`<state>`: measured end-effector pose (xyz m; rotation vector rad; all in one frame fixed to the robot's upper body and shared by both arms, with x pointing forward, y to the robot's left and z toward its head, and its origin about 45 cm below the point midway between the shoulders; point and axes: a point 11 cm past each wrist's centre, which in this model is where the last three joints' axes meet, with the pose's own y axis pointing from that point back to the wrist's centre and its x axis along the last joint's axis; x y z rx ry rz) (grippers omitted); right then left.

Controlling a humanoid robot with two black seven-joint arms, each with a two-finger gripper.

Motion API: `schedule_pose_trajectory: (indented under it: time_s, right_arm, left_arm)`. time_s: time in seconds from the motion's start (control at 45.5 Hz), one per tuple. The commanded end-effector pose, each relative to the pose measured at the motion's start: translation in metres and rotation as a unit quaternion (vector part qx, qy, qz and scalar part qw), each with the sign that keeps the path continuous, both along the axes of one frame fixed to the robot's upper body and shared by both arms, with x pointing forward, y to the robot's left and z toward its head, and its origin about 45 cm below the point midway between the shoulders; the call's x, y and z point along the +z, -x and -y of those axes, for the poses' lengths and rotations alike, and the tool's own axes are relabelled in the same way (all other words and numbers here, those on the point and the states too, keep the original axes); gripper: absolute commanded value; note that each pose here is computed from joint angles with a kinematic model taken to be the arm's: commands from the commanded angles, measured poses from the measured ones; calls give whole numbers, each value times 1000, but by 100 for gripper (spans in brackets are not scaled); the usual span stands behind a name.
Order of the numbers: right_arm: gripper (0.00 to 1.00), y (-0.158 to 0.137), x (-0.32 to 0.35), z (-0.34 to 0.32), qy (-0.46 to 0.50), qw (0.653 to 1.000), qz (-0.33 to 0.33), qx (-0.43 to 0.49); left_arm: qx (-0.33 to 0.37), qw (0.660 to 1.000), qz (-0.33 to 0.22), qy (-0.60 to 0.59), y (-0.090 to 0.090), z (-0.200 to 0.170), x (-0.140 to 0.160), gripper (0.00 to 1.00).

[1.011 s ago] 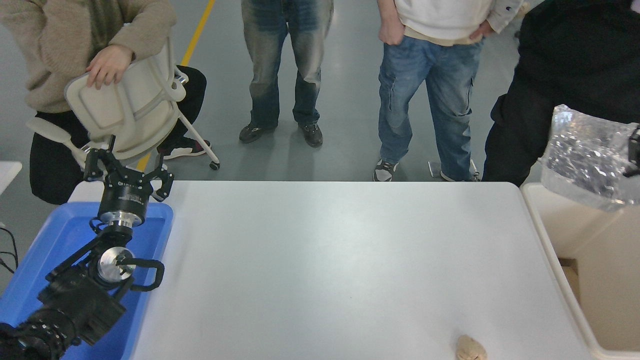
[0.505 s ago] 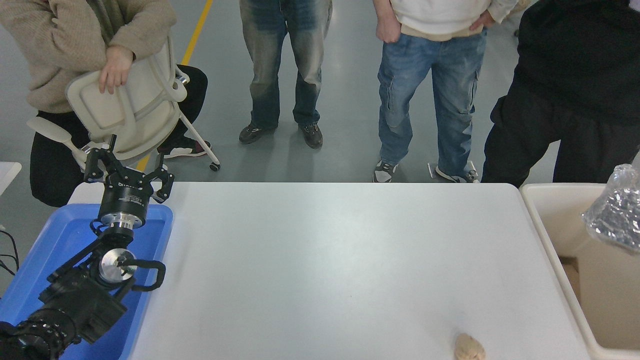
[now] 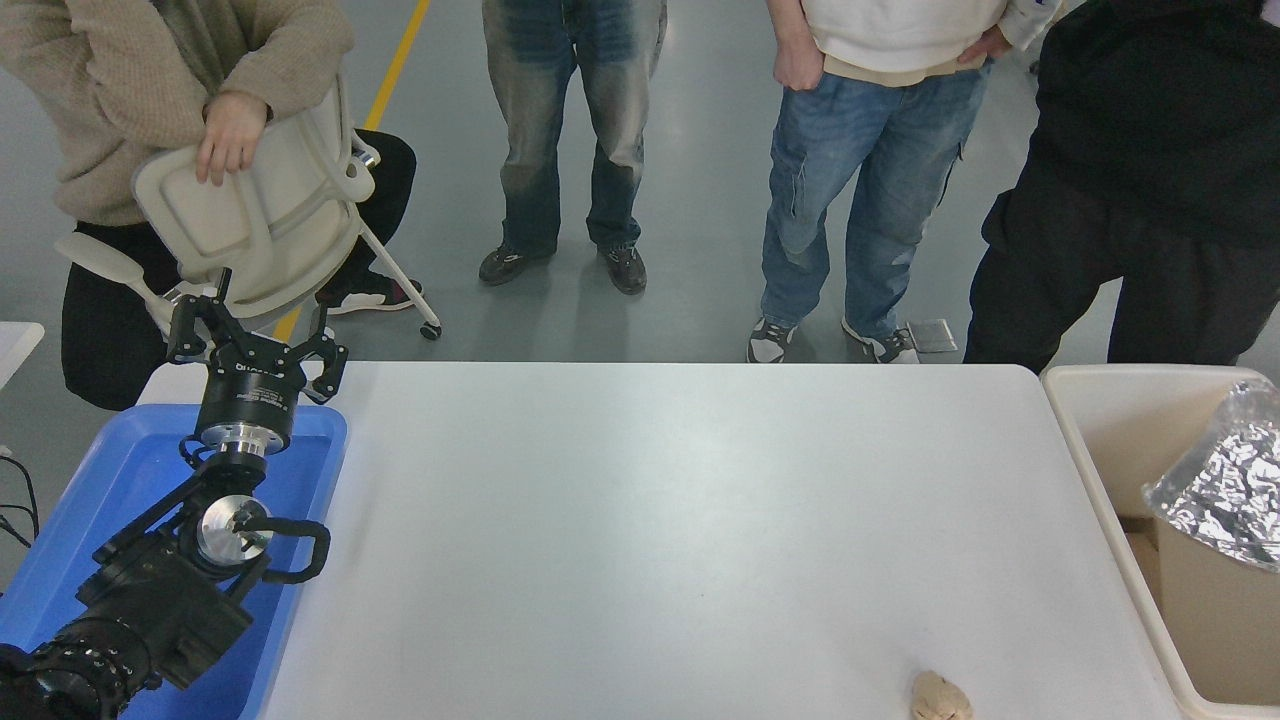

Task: Pick up foil plate and place in dustbin

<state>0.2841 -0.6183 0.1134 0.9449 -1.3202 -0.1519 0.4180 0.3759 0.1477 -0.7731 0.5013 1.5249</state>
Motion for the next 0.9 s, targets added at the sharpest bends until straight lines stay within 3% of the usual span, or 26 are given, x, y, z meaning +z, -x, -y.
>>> schedule_pose_trajectory:
  time_s: [0.0, 0.154, 0.22, 0.308, 0.396, 0.879]
  right_arm:
    - [0, 12, -11, 1, 19, 1000, 10, -13]
    - [0, 13, -11, 2, 24, 1000, 6, -9]
    - [30, 12, -9, 3, 28, 1000, 9, -8]
    - [40, 12, -8, 5, 41, 999, 16, -10]
    - [60, 11, -5, 6, 56, 998, 28, -13]
    - [77, -2, 20, 0, -8, 1000, 18, -13]
  left_arm:
    - [0, 1000, 0, 0, 0, 0, 0, 99]
    - [0, 1000, 0, 1, 0, 0, 0, 99]
    - [0, 1000, 0, 1, 0, 0, 0, 99]
    - [0, 1000, 0, 0, 0, 0, 0, 99]
    - [1, 1000, 0, 0, 0, -1, 0, 99]
    - [0, 1000, 1, 0, 0, 0, 0, 99]
